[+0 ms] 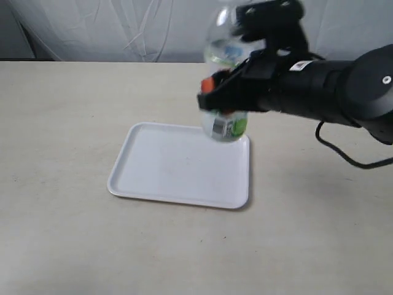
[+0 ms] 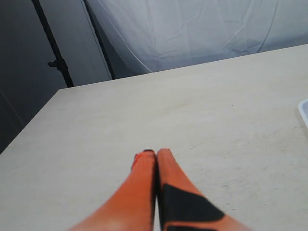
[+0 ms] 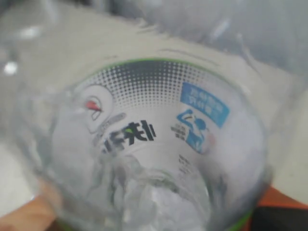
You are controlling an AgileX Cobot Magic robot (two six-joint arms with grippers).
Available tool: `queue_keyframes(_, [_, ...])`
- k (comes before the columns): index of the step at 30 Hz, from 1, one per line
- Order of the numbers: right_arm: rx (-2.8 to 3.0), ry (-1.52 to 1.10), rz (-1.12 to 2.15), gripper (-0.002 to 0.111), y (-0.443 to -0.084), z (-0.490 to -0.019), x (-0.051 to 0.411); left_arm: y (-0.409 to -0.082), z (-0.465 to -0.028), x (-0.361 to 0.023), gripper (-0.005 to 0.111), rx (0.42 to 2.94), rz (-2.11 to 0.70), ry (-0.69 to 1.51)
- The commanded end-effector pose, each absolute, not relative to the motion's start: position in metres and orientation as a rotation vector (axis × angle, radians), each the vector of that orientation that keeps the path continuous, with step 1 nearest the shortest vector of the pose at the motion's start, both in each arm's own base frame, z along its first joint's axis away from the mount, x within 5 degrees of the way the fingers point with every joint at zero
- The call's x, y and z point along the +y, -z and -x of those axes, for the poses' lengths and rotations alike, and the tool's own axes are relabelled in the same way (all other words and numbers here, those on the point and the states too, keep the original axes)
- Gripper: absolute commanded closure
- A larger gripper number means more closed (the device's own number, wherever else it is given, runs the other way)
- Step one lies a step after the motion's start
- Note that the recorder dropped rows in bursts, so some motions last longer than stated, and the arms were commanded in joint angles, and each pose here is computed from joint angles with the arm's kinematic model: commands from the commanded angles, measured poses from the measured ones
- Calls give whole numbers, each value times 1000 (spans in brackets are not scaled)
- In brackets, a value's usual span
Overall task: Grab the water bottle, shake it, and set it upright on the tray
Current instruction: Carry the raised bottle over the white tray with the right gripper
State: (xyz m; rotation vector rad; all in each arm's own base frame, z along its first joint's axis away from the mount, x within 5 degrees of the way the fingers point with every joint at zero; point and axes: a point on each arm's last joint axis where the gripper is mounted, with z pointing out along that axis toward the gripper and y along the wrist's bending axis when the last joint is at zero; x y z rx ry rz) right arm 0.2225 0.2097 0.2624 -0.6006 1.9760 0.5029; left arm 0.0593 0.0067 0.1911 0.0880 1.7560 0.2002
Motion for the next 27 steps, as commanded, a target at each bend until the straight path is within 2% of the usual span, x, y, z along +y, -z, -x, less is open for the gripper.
queue_keyframes(1, [1950, -510, 688, 109, -267, -223, 221, -192, -59, 7, 107, 1741, -87, -199])
queue_keyframes(3, [1842, -386, 1151, 109, -265, -209, 234, -192, -59, 7, 107, 1741, -87, -199])
queue_keyframes(4, [1819, -358, 1157, 109, -266, -211, 233, -192, -59, 7, 107, 1741, -87, -199])
queue_keyframes(8, [1987, -594, 343, 109, -271, -249, 203, -192, -59, 7, 107, 1741, -87, -199])
queue_keyframes(9, [2016, -612, 308, 109, -267, -250, 203, -192, -59, 7, 107, 1741, -87, -199])
queue_keyframes(13, [1987, -468, 849, 109, -261, -226, 226, -192, -59, 7, 107, 1741, -87, -199])
queue_keyframes(14, [1983, -453, 901, 109, -262, -223, 227, -192, -59, 7, 107, 1741, -87, -199])
queue_keyframes(19, [1921, -599, 570, 109, -284, -231, 224, -192, -59, 7, 107, 1741, -87, -199])
queue_keyframes(27, [2007, -592, 684, 109, -285, -226, 227, -192, -59, 7, 107, 1741, -87, -199])
